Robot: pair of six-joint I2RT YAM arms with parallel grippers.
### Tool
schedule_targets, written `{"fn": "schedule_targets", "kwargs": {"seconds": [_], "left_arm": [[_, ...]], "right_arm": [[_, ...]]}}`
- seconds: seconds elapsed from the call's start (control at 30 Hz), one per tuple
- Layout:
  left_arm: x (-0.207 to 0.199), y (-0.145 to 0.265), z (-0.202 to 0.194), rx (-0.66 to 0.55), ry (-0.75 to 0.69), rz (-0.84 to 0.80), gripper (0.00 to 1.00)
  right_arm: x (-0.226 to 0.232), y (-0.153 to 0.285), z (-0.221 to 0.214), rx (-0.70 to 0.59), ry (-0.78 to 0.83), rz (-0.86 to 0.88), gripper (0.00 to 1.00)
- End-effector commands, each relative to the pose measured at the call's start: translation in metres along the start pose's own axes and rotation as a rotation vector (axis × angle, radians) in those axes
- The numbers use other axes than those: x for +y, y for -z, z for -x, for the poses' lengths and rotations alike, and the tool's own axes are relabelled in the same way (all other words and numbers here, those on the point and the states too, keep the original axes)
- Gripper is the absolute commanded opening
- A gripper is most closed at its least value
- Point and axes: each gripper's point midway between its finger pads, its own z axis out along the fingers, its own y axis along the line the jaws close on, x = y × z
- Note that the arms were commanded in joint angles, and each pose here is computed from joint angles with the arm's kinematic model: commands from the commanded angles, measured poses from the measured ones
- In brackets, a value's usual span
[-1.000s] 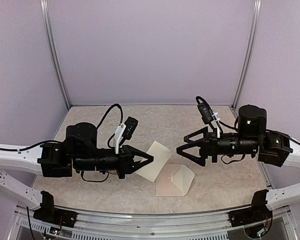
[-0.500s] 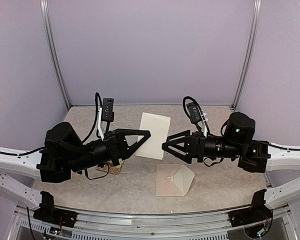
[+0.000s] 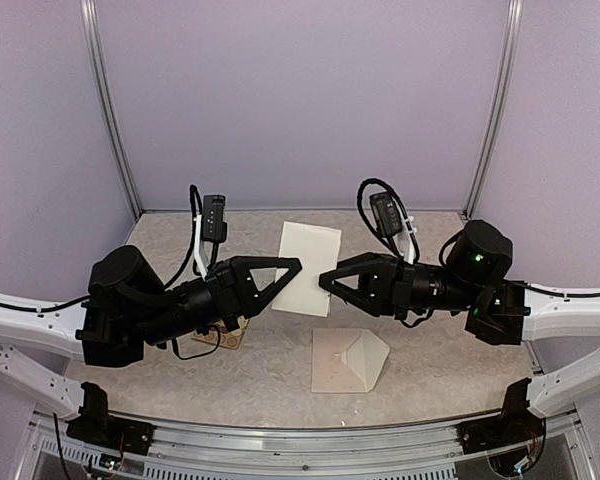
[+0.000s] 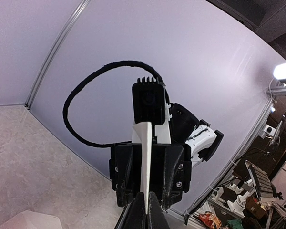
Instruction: Place the letter into the envelope and seal it
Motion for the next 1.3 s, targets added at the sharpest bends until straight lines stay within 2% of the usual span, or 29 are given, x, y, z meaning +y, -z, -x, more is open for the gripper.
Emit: {"fn": "schedule_targets", "kwargs": {"seconds": [0.0, 0.07, 0.17, 0.2, 0.33, 0.5, 0.6, 0.73, 0.93, 1.13, 1.27], "left_arm": [[-0.002, 0.0, -0.003, -0.005, 0.01, -0.018, 0.0], [-0.002, 0.0, -0.004, -0.002, 0.01, -0.016, 0.0], [0.0, -0.001, -0.006, 0.007, 0.01, -0.011, 0.0], [0.001, -0.001, -0.007, 0.012, 0.008, -0.005, 0.0], [0.013, -0.004, -0.018, 0.052, 0.003, 0.049, 0.01], [0.046, -0.001, -0.037, 0.111, 0.014, 0.2, 0.33], [0.079, 0.003, -0.051, 0.151, 0.064, 0.324, 0.44], [0.127, 0.011, -0.078, 0.208, 0.176, 0.489, 0.46], [0.173, 0.016, -0.127, 0.302, 0.274, 0.612, 0.46], [0.203, 0.014, -0.183, 0.426, 0.336, 0.673, 0.48], [0.219, 0.018, -0.204, 0.466, 0.361, 0.699, 0.49]], "right_arm": [[0.023, -0.004, 0.019, -0.05, 0.037, 0.079, 0.31], [0.024, -0.005, 0.021, -0.053, 0.039, 0.081, 0.26], [0.022, -0.006, 0.022, -0.057, 0.038, 0.074, 0.08], [0.022, -0.005, 0.023, -0.062, 0.037, 0.068, 0.0], [0.009, 0.0, 0.025, -0.074, 0.028, -0.029, 0.0], [-0.045, 0.018, 0.013, -0.011, -0.009, -0.36, 0.0], [-0.081, 0.043, -0.011, 0.075, -0.049, -0.547, 0.0], [-0.128, 0.084, -0.051, 0.167, -0.191, -0.727, 0.0], [-0.169, 0.135, -0.109, 0.228, -0.415, -0.816, 0.0], [-0.188, 0.164, -0.143, 0.273, -0.499, -0.898, 0.0], [-0.195, 0.17, -0.15, 0.288, -0.508, -0.923, 0.0]]}}
